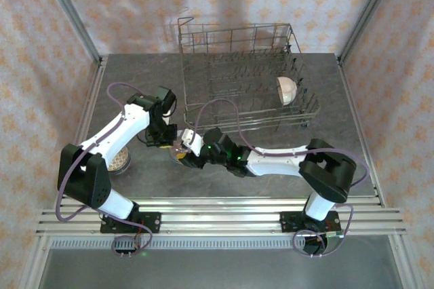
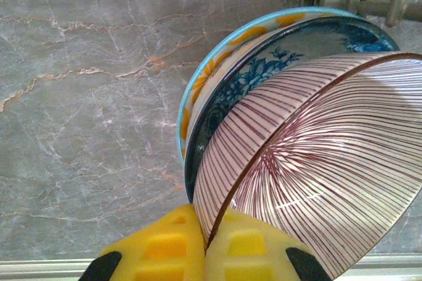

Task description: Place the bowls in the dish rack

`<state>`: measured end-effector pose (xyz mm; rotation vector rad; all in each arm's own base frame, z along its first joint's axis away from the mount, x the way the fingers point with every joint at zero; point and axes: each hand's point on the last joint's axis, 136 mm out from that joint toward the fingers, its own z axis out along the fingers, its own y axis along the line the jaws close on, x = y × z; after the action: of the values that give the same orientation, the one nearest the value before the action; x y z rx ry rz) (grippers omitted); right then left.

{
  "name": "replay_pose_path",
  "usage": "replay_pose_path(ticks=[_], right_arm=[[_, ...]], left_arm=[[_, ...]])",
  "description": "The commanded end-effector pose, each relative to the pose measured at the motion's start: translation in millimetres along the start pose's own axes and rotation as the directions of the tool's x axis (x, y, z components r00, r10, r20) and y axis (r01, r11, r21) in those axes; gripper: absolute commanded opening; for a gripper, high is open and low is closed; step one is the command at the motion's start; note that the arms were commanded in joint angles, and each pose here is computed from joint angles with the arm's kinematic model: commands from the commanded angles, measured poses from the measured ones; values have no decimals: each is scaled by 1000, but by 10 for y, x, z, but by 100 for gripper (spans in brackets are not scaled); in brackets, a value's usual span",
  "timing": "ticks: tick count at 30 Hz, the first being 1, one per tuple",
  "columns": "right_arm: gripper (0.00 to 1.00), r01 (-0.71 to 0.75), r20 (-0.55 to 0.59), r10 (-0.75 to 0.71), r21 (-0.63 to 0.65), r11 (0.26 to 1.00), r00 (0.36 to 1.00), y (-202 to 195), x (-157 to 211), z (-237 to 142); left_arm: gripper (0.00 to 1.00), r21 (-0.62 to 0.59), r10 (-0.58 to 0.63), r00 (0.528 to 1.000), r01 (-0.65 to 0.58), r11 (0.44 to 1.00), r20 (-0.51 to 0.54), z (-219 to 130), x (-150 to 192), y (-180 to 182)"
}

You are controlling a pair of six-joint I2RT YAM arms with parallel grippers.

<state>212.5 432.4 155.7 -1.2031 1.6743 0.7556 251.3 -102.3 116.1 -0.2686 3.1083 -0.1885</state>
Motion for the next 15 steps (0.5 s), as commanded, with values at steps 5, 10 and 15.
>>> replay_pose_path(ticks=[5, 10, 15], right_arm=[[48, -65, 56, 62, 53, 996, 996, -212, -337, -233], [48, -138, 80, 132, 74, 988, 988, -403, -443, -310], [47, -154, 97, 150, 38, 987, 984, -405, -682, -466]], left_arm=[[0, -18, 60, 993, -59, 998, 98, -340, -82, 11], [0, -29, 78, 988, -75, 997, 131, -481, -140, 43], [0, -42, 84, 981, -78, 996, 173, -640, -171, 91]])
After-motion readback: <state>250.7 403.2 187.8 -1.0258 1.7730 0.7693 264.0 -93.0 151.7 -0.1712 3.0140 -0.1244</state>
